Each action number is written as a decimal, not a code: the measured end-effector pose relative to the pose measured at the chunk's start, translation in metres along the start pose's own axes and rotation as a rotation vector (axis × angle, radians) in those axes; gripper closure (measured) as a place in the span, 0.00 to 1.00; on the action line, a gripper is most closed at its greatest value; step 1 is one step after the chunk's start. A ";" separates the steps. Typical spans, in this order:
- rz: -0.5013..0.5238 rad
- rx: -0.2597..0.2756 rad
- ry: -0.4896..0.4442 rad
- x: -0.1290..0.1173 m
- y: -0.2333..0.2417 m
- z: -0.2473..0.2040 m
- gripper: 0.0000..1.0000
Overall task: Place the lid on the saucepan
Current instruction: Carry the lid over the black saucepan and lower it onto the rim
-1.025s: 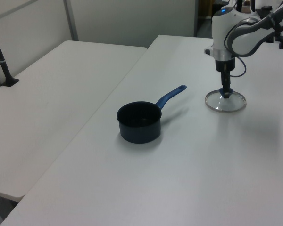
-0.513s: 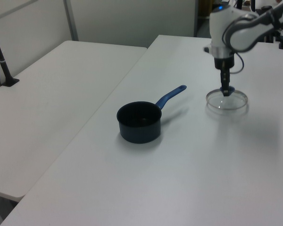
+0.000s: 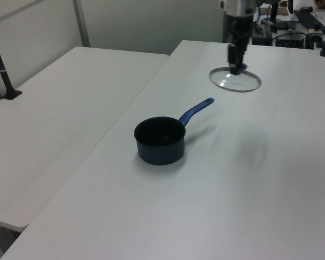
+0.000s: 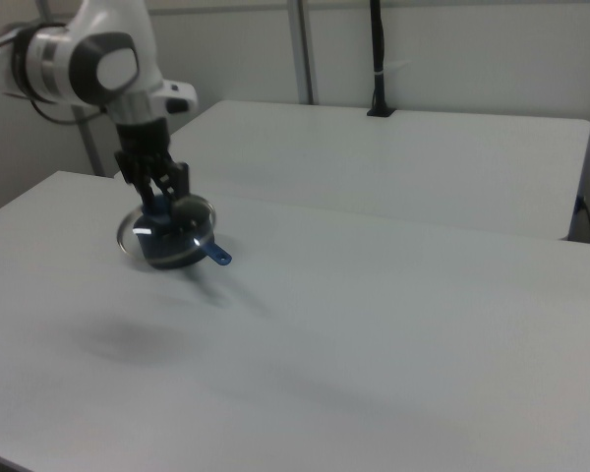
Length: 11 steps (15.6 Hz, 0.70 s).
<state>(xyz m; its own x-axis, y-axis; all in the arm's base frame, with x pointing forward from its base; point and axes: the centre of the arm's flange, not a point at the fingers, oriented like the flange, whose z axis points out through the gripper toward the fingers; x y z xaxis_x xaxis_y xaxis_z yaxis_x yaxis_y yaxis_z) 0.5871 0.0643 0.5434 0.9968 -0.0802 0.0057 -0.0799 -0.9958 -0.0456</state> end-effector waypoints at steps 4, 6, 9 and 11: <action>0.246 0.035 0.104 0.046 -0.082 -0.002 0.40; 0.334 0.043 0.178 0.067 -0.115 0.015 0.40; 0.437 0.044 0.226 0.086 -0.151 0.048 0.40; 0.475 0.056 0.245 0.095 -0.167 0.065 0.40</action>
<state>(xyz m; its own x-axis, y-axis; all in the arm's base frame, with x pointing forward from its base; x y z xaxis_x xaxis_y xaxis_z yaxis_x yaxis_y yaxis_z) 0.6962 0.2257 0.4868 0.8190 -0.5362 0.2042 -0.5141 -0.8438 -0.1536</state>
